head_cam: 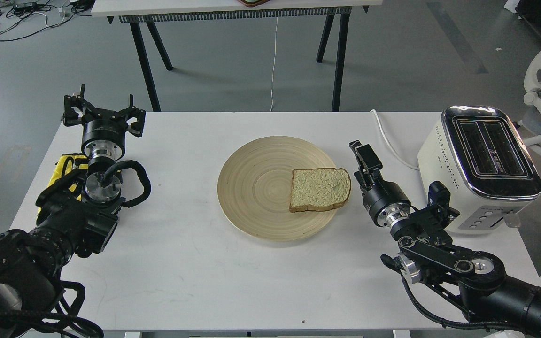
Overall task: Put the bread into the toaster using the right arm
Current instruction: 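Lower the open right gripper onto the bread slice's edge on the plate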
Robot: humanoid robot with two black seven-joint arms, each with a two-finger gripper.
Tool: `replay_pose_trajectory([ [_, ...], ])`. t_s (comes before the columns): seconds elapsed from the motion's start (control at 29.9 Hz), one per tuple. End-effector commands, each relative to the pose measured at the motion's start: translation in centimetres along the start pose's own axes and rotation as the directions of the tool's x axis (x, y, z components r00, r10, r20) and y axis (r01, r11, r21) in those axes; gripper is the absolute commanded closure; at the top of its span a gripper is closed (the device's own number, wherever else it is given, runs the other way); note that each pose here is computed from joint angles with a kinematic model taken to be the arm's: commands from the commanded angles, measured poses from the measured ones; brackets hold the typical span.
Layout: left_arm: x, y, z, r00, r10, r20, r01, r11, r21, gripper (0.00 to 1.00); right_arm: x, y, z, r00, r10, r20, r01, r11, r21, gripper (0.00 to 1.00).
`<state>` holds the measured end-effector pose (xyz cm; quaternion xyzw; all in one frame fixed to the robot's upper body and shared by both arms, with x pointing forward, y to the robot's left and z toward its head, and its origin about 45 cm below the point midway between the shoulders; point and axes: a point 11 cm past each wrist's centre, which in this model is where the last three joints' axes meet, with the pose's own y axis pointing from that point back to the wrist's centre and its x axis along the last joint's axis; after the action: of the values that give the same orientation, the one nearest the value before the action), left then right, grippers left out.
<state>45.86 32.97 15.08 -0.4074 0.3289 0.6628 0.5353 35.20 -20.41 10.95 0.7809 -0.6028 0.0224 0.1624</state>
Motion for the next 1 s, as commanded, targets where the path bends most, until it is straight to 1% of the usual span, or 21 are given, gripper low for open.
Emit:
replay_pose_trajectory([
  [0.0,0.0,0.0,0.0,1.000,-0.001,0.001,0.001,1.000,0.001,0.00,0.2,0.5,1.0,1.000,0.001,-0.011,-0.001,1.000,-0.026,0.01],
  [0.1,0.0,0.0,0.0,1.000,0.000,0.000,0.000,1.000,0.000,0.00,0.1,0.7,1.5,1.000,-0.005,-0.024,0.004,0.999,-0.035,0.01],
  [0.33,0.0,0.0,0.0,1.000,0.000,0.000,0.000,1.000,0.000,0.00,0.0,1.5,4.4,0.996,-0.020,-0.083,0.011,0.994,-0.105,0.01],
  [0.57,0.0,0.0,0.0,1.000,0.000,0.000,0.000,1.000,0.000,0.00,0.0,1.5,4.5,0.996,-0.020,-0.085,0.010,0.994,-0.108,0.03],
  [0.7,0.0,0.0,0.0,1.000,0.000,0.000,0.000,1.000,0.000,0.00,-0.2,1.5,4.6,0.996,-0.024,-0.085,0.014,0.994,-0.112,0.14],
  [0.87,0.0,0.0,0.0,1.000,0.000,0.000,0.000,1.000,0.000,0.00,-2.1,2.0,5.0,0.993,-0.078,-0.094,0.067,0.990,-0.121,0.22],
  [0.97,0.0,0.0,0.0,1.000,0.000,0.000,0.000,1.000,0.000,0.00,-2.4,2.1,5.2,0.991,-0.091,-0.101,0.078,0.989,-0.128,0.27],
])
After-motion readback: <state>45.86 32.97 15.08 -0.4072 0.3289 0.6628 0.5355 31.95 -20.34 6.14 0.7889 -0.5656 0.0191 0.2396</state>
